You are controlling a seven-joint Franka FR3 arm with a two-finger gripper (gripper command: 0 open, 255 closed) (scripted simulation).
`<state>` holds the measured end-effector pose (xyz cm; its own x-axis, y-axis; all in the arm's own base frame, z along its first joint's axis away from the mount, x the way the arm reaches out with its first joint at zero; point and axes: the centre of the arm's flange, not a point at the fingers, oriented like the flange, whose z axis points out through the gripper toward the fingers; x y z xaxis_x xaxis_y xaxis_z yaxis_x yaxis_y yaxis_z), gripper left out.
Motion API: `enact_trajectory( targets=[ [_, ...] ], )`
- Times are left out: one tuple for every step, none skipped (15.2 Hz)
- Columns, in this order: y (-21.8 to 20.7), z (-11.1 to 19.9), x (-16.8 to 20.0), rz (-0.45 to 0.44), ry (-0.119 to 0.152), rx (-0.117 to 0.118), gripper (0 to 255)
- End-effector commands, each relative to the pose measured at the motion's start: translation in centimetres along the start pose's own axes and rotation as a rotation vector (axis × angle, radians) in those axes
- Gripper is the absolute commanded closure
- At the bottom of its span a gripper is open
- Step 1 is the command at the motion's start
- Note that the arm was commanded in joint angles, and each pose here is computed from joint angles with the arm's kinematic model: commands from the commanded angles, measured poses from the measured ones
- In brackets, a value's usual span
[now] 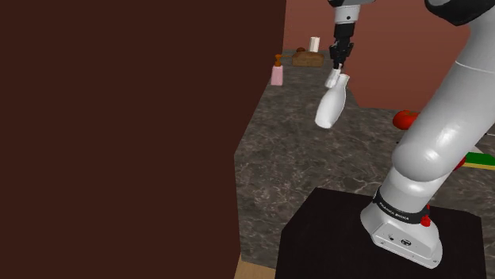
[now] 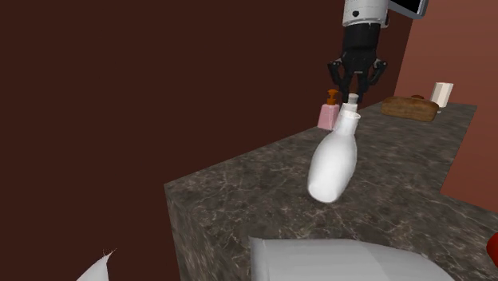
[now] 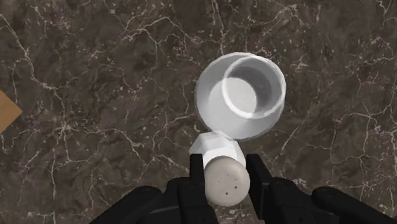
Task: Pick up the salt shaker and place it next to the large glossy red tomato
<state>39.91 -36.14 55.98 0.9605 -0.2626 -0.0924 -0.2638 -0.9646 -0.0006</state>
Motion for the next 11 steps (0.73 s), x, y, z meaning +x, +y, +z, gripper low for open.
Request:
enact_trajectory(
  targets=[
    [2.7,0.5,-0.8,-0.001,-0.01,0.002,255],
    [3.9,0.5,-1.3,-0.001,-0.01,0.002,255],
    [5.1,0.6,-1.8,-0.001,-0.01,0.002,255],
    [6.3,0.6,-2.3,-0.001,-0.01,0.002,255],
    [7.6,0.6,-2.8,-0.001,-0.01,0.002,255],
    [8.8,0.7,-3.4,-0.001,-0.01,0.002,255],
    [10.0,0.7,-3.9,-0.001,-0.01,0.002,255],
    [11.2,0.8,-4.4,-0.001,-0.01,0.002,255],
    [12.4,0.8,-4.9,-0.001,-0.01,0.002,255],
    [13.7,0.8,-5.4,-0.001,-0.01,0.002,255],
    [14.9,0.9,-5.9,-0.001,-0.01,0.002,255]
  ],
)
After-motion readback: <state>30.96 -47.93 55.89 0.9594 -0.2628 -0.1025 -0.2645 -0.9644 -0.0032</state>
